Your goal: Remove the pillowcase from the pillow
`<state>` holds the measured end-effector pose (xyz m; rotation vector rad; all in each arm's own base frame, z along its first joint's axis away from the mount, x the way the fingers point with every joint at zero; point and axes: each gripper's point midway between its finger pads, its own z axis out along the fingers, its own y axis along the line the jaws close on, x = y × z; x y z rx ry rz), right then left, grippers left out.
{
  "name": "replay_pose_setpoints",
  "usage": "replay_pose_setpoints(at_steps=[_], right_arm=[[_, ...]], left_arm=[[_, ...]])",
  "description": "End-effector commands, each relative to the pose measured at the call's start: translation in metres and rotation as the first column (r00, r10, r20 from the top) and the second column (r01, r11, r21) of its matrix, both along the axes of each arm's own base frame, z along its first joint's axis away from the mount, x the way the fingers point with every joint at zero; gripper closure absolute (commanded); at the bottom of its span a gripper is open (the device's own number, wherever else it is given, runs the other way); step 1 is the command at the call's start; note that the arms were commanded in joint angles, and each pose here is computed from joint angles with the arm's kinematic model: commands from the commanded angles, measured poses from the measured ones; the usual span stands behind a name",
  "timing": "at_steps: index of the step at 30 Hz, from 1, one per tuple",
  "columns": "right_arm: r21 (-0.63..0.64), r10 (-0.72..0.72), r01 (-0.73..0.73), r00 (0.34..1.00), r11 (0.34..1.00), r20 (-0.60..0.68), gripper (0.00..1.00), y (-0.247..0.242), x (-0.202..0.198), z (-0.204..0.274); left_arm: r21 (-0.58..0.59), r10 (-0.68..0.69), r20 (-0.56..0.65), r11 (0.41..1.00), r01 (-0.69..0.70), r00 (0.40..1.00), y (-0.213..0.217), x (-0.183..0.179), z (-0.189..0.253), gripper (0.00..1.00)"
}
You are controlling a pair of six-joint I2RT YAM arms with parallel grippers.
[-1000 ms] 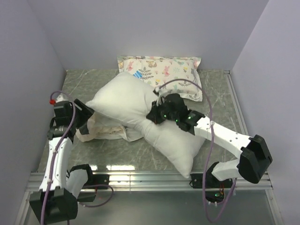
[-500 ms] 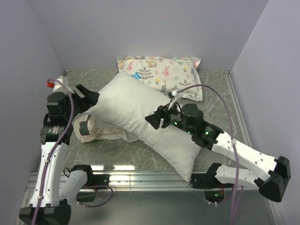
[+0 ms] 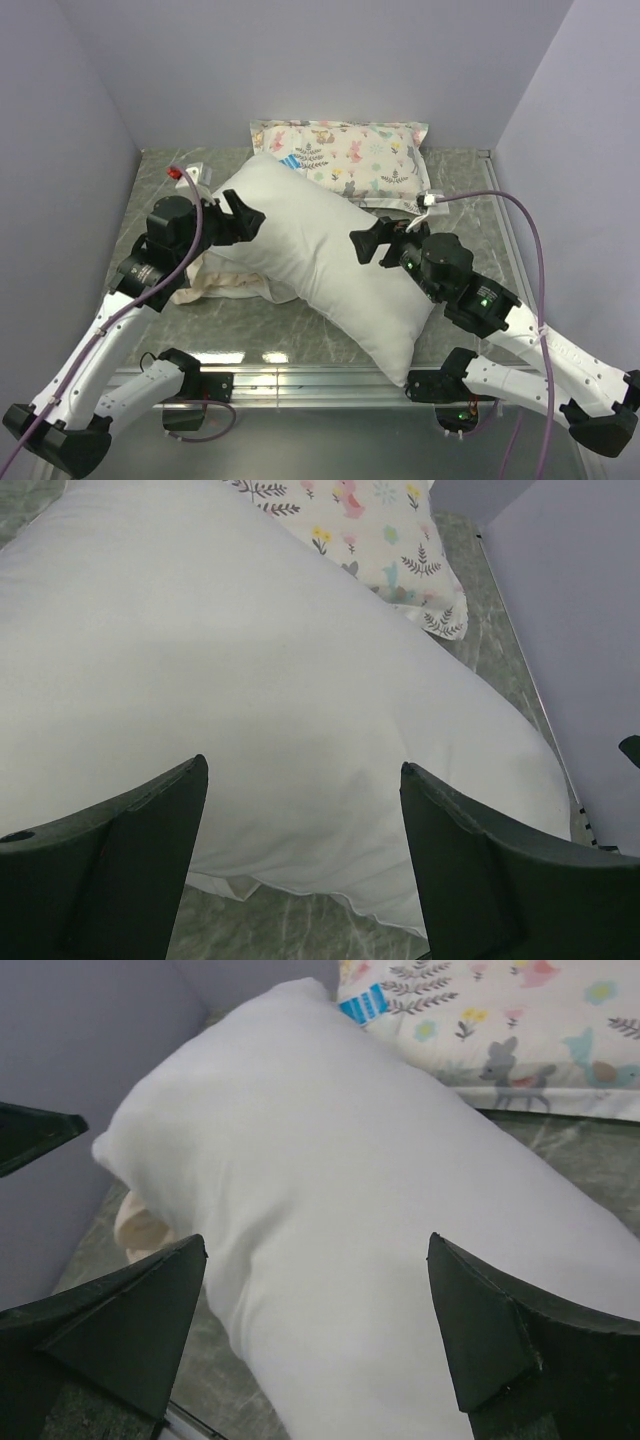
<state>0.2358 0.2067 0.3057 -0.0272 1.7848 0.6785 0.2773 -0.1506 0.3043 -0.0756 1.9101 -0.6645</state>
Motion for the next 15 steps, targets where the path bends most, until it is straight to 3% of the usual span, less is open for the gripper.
replay_pose_setpoints(at_steps=[1,15], right_arm=[[-0.026,-0.105,0.105,0.994,0.994,-0.024,0.02,-0.018,0.006,-0.009],[-0.046,-0.130,0.130,0.991,0.991,-0.010,0.01,-0.017,0.014,-0.018]], left_arm=[[0.035,0.029,0.080,0.999,-0.031,0.996,0.008,0.004,0.013,0.17],[0.050,0.037,0.095,0.998,-0.042,0.995,0.012,0.002,-0.003,0.16]])
